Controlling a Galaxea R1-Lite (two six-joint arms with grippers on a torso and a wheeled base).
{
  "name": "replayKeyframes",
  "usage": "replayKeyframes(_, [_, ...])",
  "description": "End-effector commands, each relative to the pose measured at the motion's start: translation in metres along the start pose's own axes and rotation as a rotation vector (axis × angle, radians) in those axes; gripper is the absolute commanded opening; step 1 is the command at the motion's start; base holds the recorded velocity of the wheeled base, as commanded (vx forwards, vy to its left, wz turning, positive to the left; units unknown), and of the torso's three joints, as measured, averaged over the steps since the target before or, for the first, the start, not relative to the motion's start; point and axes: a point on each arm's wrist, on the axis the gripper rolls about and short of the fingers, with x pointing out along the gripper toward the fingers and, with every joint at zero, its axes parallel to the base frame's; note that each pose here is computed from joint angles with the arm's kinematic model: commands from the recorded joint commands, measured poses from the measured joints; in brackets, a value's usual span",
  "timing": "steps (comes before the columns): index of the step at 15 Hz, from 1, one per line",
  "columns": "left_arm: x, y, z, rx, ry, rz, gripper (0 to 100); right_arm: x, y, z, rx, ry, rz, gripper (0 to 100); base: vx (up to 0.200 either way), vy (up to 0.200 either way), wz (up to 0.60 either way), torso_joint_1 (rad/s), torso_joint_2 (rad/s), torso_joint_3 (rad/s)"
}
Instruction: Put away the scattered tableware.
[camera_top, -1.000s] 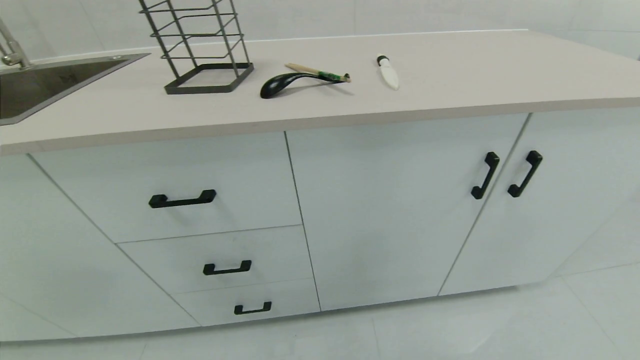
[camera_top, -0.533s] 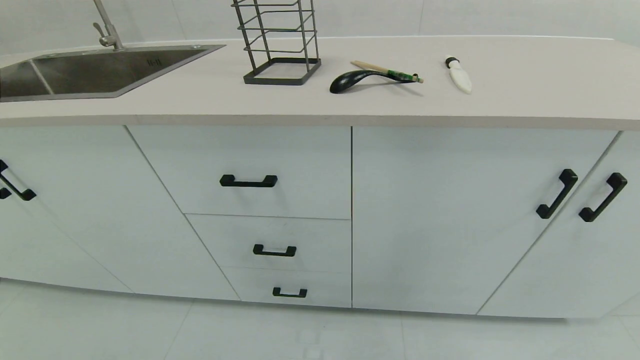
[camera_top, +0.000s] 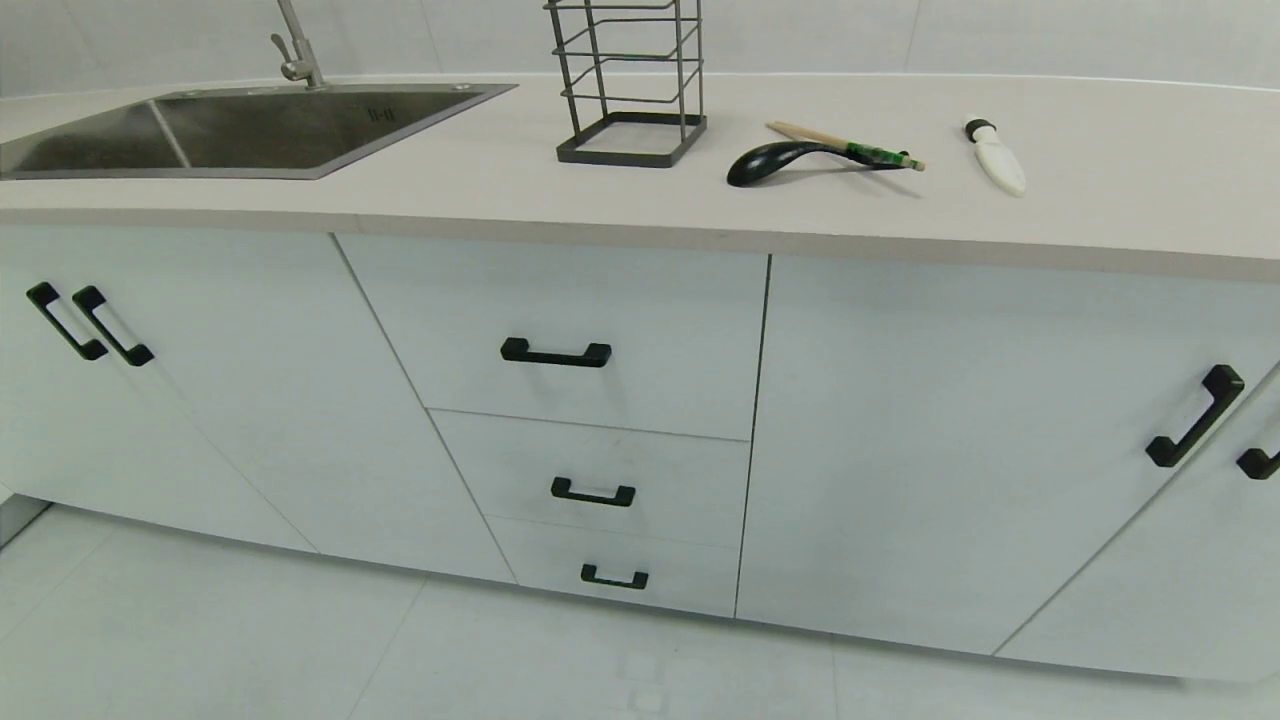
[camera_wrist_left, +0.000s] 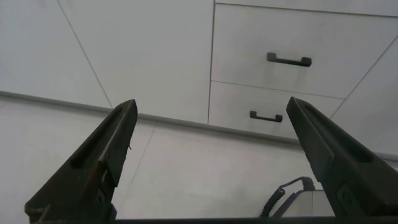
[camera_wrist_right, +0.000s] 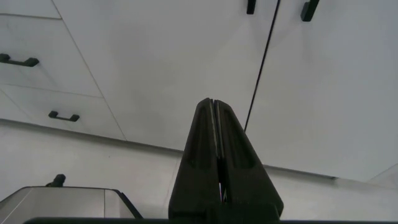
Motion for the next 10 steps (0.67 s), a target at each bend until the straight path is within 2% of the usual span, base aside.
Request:
replayKeyframes(1, [0.0,0.0,0.0003,-0.004,-0.003,0.003,100,0.0001,0.0,0.0,0.0,0.001,0.001,0,0.0,0.0,0.0,0.0,0.0,0.0])
replayKeyframes(2, [0.0,0.0,0.0003,-0.002,-0.003,0.001,100,0.0001,0.0,0.0,0.0,0.001,0.001,0,0.0,0.0,0.0,0.0,0.0,0.0])
replayKeyframes(3, [0.0,0.0,0.0003,0.007,-0.003,0.001,100,0.0001,0.0,0.0,0.0,0.001,0.001,0,0.2,0.0,0.0,0.007,0.0,0.007])
replayKeyframes(5, [0.0,0.0,0.0003,0.004,-0.003,0.001,100,0.0001,0.0,0.0,0.0,0.001,0.001,0,0.2,-0.2,0.0,0.005,0.0,0.005])
replayKeyframes(7, [0.0,0.0,0.0001,0.007,-0.001,0.001,100,0.0001,0.0,0.0,0.0,0.001,0.0,0,0.0,0.0,0.0,0.0,0.0,0.0])
replayKeyframes(10, [-0.0001,0.0,0.0005,-0.008,-0.003,0.003,100,0.0001,0.0,0.0,-0.001,0.001,0.001,0,0.0,0.0,0.0,0.0,0.0,0.0])
